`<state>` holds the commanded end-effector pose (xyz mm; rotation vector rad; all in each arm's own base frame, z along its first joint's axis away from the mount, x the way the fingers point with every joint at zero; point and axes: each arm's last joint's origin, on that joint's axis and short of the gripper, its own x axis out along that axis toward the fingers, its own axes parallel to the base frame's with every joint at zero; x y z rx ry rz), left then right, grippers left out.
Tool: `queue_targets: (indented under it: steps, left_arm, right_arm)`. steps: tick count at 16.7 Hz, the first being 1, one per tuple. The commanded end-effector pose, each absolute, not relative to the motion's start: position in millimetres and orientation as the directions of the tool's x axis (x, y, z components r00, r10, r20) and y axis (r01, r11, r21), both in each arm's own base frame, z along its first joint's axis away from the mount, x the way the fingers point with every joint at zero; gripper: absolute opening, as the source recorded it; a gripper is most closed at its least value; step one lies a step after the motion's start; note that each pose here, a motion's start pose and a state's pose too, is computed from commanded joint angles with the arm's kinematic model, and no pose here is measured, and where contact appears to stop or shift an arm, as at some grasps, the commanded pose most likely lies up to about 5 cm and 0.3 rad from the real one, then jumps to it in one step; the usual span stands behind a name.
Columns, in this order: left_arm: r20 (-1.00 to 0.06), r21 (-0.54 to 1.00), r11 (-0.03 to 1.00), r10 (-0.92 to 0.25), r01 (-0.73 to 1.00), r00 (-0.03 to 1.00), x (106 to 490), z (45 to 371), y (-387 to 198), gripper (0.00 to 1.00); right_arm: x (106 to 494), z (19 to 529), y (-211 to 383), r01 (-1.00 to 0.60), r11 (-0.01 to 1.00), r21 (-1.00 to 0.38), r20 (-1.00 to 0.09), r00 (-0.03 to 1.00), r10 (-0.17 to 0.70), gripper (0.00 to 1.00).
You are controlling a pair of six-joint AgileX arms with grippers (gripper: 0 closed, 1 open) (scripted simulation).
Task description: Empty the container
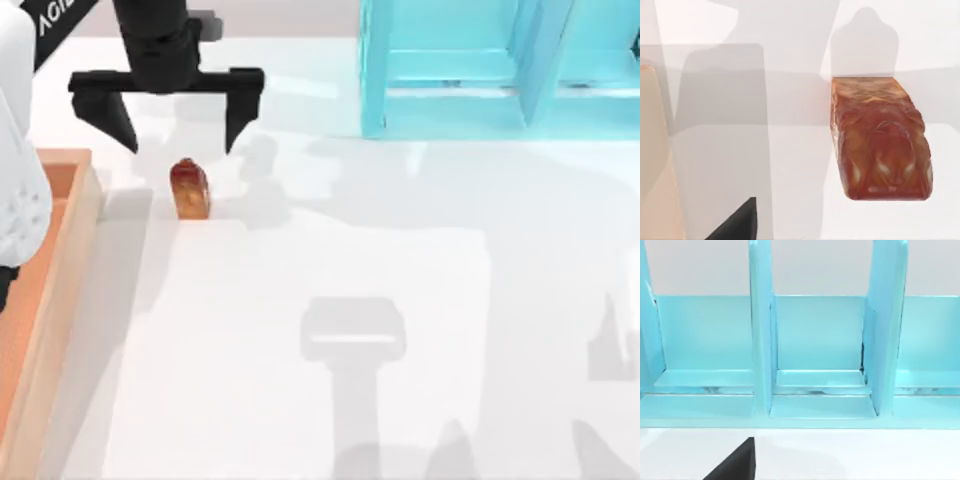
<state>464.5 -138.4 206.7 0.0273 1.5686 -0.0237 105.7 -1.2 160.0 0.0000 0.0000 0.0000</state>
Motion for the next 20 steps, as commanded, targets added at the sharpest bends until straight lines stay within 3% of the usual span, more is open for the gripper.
queue_targets:
  steps: [4,8,14,20]
  left_arm:
    - [-1.0,0.0,1.0,0.0,0.031,0.007,465.2,208.7,-131.2,1.0]
    - [-1.0,-0.004,0.999,-0.005,0.033,0.03,457.2,232.0,-68.3,1.0]
    - [-1.0,0.001,0.999,0.002,0.037,-0.028,411.5,241.4,21.6,1.0]
    - [-1.0,0.006,0.999,0.006,0.038,0.003,360.1,258.3,85.8,1.0]
  right_arm:
    - [105.7,160.0,-1.2,0.0,1.0,0.0,0.0,1.0,0.0,1.0]
    - [105.7,160.0,-1.2,0.0,1.0,0.0,0.0,1.0,0.0,1.0]
    - [105.7,160.0,-1.2,0.0,1.0,0.0,0.0,1.0,0.0,1.0]
    - [105.7,160.0,-1.2,0.0,1.0,0.0,0.0,1.0,0.0,1.0]
